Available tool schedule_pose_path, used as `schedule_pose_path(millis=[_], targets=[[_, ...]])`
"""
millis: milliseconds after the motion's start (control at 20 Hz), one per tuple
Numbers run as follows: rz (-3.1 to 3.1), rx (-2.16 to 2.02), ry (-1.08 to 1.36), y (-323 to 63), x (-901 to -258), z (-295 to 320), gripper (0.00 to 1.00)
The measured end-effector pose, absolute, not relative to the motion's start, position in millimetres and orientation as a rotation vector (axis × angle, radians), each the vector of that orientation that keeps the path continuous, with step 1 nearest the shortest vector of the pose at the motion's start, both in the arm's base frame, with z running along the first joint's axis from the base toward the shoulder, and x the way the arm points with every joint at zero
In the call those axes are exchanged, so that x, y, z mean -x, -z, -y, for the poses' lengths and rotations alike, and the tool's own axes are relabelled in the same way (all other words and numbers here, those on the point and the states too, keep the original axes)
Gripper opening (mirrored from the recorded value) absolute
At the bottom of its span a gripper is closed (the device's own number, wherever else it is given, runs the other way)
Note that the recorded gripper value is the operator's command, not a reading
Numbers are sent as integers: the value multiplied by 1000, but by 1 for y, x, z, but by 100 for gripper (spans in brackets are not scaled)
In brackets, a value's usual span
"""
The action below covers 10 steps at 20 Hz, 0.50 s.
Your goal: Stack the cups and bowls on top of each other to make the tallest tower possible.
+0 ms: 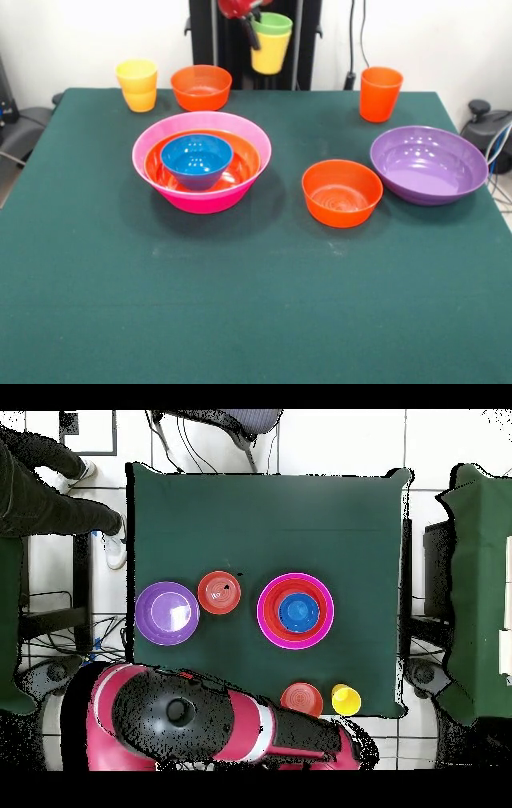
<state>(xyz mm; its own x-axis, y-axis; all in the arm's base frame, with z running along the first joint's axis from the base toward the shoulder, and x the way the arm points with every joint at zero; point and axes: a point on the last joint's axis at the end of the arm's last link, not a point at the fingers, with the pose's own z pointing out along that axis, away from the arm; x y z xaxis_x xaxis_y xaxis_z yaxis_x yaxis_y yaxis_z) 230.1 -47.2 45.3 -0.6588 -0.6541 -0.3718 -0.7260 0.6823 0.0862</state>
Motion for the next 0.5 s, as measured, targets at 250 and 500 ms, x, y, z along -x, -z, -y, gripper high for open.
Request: schedule_pose_path(millis=[250, 500], targets=[[-2626, 1119, -311, -64, -234, 66, 0], [-2623, 1058, -284, -72, -249, 80, 0]])
